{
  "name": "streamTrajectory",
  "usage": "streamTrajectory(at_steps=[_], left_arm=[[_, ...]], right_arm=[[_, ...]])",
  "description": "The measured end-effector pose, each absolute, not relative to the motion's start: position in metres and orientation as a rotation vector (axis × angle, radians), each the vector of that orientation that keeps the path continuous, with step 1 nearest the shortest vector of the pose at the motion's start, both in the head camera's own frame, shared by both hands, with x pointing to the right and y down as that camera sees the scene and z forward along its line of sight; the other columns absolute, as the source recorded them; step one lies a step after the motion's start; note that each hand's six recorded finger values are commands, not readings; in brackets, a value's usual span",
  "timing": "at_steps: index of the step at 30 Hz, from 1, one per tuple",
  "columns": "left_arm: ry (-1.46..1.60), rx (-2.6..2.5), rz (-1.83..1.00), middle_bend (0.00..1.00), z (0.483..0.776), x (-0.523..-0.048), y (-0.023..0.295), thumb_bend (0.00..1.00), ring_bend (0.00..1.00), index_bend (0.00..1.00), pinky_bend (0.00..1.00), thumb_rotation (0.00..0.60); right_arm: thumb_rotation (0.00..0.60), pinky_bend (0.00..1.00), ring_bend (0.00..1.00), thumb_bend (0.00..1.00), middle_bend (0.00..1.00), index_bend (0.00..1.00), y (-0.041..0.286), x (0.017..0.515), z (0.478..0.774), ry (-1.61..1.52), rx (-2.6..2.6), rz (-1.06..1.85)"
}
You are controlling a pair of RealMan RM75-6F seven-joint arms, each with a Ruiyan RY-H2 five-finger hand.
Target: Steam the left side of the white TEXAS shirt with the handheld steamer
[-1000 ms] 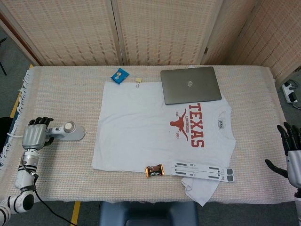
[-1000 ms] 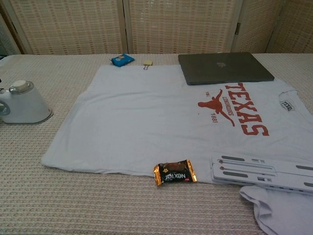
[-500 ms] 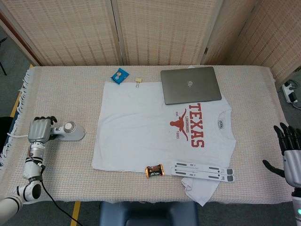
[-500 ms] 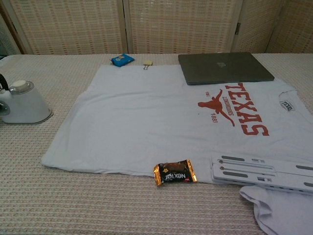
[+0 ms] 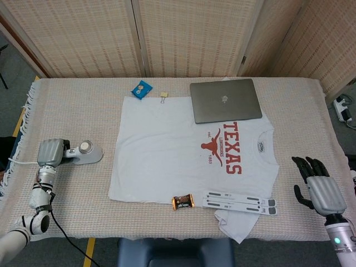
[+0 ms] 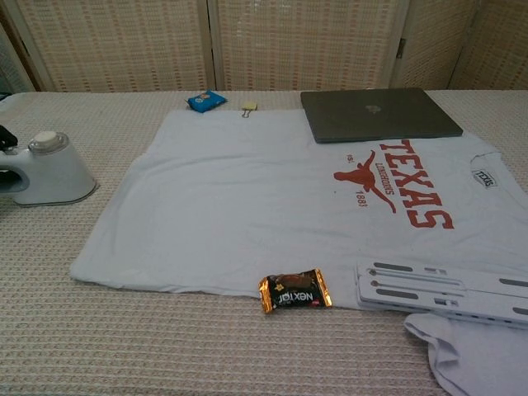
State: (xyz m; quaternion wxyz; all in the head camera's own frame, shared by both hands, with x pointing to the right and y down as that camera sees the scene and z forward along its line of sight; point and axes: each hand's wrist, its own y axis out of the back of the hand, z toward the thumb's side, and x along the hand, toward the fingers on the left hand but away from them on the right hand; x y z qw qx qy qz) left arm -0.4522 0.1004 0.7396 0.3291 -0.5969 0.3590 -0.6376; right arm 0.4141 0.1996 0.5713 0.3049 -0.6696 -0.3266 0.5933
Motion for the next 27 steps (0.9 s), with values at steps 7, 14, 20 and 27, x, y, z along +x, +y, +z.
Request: streamTrajectory(at_steps=[7,14,20,27], left_arm=[[1.055,-1.613,-1.487,1.0,0.715,-0.442,0.092,0.34,0.9,0.9,0.81,0.6],[1.087,-1.713,-1.29,1.0,0.69,-0.4,0.089,0.34,0.9,0.9,0.81,0.6],[1.04,-1.798,-1.129,1.0,0.672,-0.337,0.084,0.34,0.9,0.9,0.81,0.6],[0.958,-1.866,-1.075,1.0,0.677,-0.273,0.068,0.34,0.9,0.9,0.81,0.6]], right_arm=[[0.335,0.0,0.0,0.96,0.09,0.0,0.181,0.369,0.611,-0.722,-2.011,1.473],[0.287,0.0,0.0,0.96,0.05,0.0,0.17,0.328,0.647,-0.586,-2.127,1.375],[0.277,0.0,0.0,0.96,0.04,0.0,0.171,0.304,0.683,-0.51,-2.173,1.325],[0.273,0.0,0.0,0.96,0.04,0.0,0.183,0.288,0.706,-0.452,-2.202,1.273]])
